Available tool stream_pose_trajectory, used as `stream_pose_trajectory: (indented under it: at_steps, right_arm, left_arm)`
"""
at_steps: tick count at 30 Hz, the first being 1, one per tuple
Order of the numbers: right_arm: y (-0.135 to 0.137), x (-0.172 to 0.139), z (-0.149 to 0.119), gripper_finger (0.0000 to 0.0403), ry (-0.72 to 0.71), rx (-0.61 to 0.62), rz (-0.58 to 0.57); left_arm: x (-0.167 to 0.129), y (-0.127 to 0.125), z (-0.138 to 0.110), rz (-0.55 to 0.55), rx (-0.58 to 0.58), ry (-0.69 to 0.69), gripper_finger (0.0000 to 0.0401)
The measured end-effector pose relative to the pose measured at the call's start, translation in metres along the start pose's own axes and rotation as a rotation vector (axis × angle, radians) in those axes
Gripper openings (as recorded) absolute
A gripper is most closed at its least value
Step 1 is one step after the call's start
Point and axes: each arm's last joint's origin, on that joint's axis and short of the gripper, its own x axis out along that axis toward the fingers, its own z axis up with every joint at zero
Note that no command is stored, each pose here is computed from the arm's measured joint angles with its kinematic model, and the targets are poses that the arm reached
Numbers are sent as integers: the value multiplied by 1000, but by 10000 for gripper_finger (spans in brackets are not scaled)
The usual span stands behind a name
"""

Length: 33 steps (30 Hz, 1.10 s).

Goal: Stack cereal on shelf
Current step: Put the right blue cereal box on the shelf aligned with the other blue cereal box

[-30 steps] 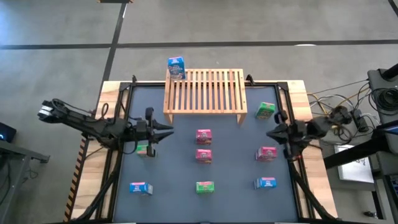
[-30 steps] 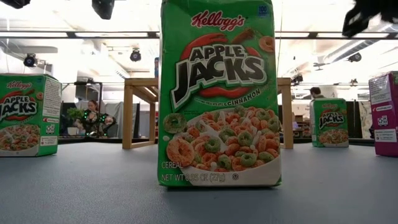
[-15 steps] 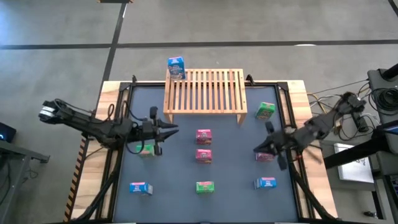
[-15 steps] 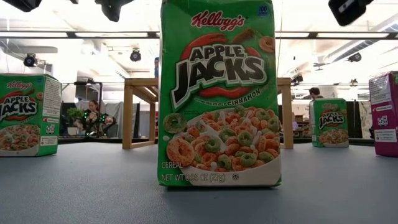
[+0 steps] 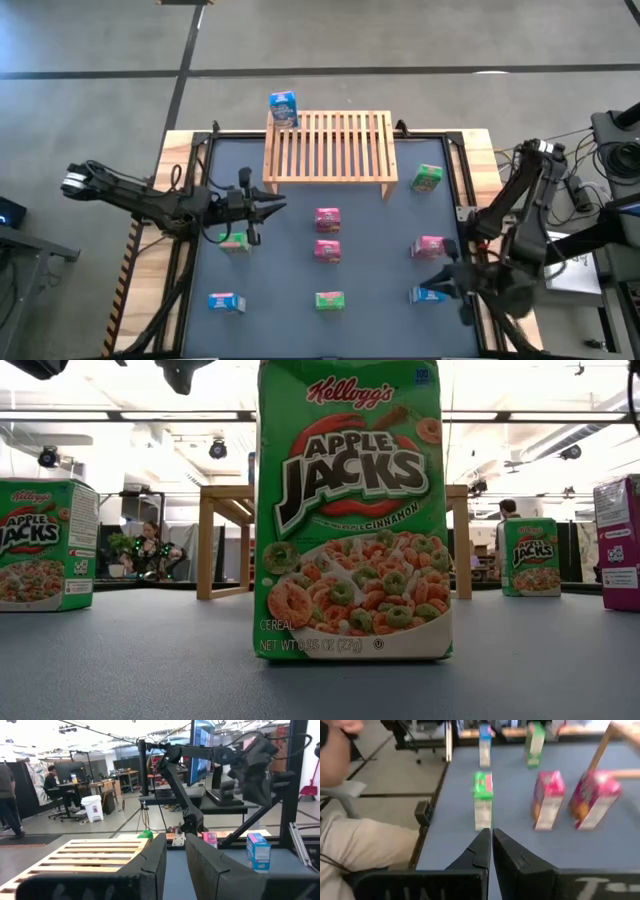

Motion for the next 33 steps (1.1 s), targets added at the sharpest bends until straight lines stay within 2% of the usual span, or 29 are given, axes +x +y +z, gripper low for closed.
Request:
stream_pose_trajectory:
  at_steps: [5, 13, 19, 25, 29, 33]
  right_arm:
    - [7, -9, 0, 9, 11, -51, 11]
    - [-4, -9, -14, 20, 153, 40, -29]
    - [-3, -9, -15, 86, 155, 107, -32]
    - [3, 1, -27, 167, 214, 52, -73]
    - [10, 11, -37, 196, 242, 7, -110]
    - [15, 18, -47, 214, 289, 23, -137]
  left_arm:
    - [3, -1, -4, -2, -16, 20, 56]
    - [9, -5, -12, -5, -29, 49, 56]
    - [15, -7, -16, -3, -21, 55, 56]
    - [16, -8, -18, -2, -14, 59, 56]
    - [15, -7, -16, -1, -18, 49, 56]
    - [14, -7, -15, -1, -21, 46, 56]
